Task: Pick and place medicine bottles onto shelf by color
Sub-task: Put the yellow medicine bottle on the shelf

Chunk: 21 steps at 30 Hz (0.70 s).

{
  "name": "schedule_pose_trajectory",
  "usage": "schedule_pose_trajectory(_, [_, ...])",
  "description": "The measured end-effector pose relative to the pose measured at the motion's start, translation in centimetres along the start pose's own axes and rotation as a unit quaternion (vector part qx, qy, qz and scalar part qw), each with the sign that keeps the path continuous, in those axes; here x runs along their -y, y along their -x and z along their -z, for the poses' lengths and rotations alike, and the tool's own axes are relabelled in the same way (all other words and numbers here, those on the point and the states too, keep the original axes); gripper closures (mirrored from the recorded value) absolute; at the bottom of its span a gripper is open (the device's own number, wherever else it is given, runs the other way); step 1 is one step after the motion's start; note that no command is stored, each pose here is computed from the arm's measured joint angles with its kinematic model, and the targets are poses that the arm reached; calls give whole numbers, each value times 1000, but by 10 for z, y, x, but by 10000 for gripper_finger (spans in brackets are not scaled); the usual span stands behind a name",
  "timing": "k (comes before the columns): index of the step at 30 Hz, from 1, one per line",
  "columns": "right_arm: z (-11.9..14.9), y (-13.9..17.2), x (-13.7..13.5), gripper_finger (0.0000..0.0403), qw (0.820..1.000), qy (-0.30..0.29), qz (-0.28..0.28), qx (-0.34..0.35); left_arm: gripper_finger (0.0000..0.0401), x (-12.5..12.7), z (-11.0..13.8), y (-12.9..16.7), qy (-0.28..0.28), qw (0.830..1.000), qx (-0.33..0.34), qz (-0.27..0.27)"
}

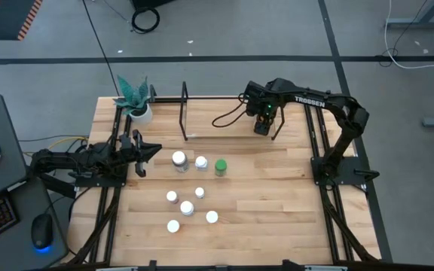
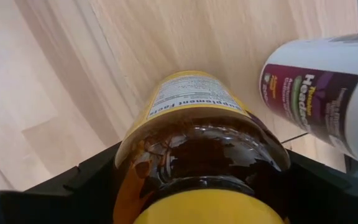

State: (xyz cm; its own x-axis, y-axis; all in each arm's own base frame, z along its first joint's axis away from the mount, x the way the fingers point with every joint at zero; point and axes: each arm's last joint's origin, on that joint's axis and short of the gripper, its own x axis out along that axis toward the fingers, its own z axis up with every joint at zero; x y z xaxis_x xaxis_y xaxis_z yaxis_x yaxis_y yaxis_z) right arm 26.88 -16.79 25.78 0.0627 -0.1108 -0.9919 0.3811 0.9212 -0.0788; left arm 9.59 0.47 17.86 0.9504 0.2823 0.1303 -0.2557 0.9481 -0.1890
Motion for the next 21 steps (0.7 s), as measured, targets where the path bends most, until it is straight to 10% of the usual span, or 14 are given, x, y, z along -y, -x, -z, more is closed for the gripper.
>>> schedule_pose_trajectory(21, [-4,5,6,5,999,-7,28,15,364,0,0,0,0,1000,0,0])
